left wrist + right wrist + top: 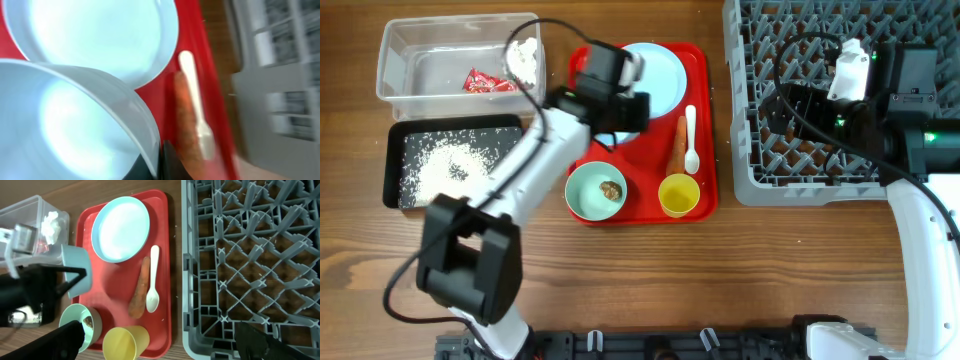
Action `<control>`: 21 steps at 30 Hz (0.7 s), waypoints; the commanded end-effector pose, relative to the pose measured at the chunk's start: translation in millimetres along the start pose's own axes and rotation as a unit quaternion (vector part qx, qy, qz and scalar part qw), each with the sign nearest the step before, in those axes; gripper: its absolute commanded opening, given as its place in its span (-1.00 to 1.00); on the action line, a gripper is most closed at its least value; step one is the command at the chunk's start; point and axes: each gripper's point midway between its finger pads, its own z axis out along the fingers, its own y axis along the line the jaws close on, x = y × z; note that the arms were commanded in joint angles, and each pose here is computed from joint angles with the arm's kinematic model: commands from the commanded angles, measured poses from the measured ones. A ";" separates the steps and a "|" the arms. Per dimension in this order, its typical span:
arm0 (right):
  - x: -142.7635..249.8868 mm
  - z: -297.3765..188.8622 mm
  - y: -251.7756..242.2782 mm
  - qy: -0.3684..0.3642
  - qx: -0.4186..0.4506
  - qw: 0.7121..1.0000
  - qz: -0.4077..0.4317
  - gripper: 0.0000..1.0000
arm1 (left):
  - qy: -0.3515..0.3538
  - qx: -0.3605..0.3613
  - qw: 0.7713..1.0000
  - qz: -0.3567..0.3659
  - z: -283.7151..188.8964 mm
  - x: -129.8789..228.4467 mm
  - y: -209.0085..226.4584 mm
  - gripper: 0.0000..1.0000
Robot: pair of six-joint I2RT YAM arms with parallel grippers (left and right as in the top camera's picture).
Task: Sort waste into correct bins and load items into the dishwasher rack
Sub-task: 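Return the emptied bowl to the red tray with the left gripper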
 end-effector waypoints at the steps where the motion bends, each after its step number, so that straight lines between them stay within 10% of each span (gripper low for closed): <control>1: -6.0 0.6 -1.7 -0.005 0.005 1.000 0.005 1.00 | -0.052 -0.165 0.983 0.063 -4.8 -12.1 26.2 -0.92; 15: -4.3 0.7 -2.0 -0.002 0.005 1.000 -0.002 0.98 | 0.030 -0.206 0.975 0.077 36.0 30.7 46.7 -0.92; 21: -4.3 0.7 -2.0 -0.002 0.006 1.000 -0.002 0.99 | 0.033 -0.206 0.975 0.077 37.6 32.0 47.4 0.15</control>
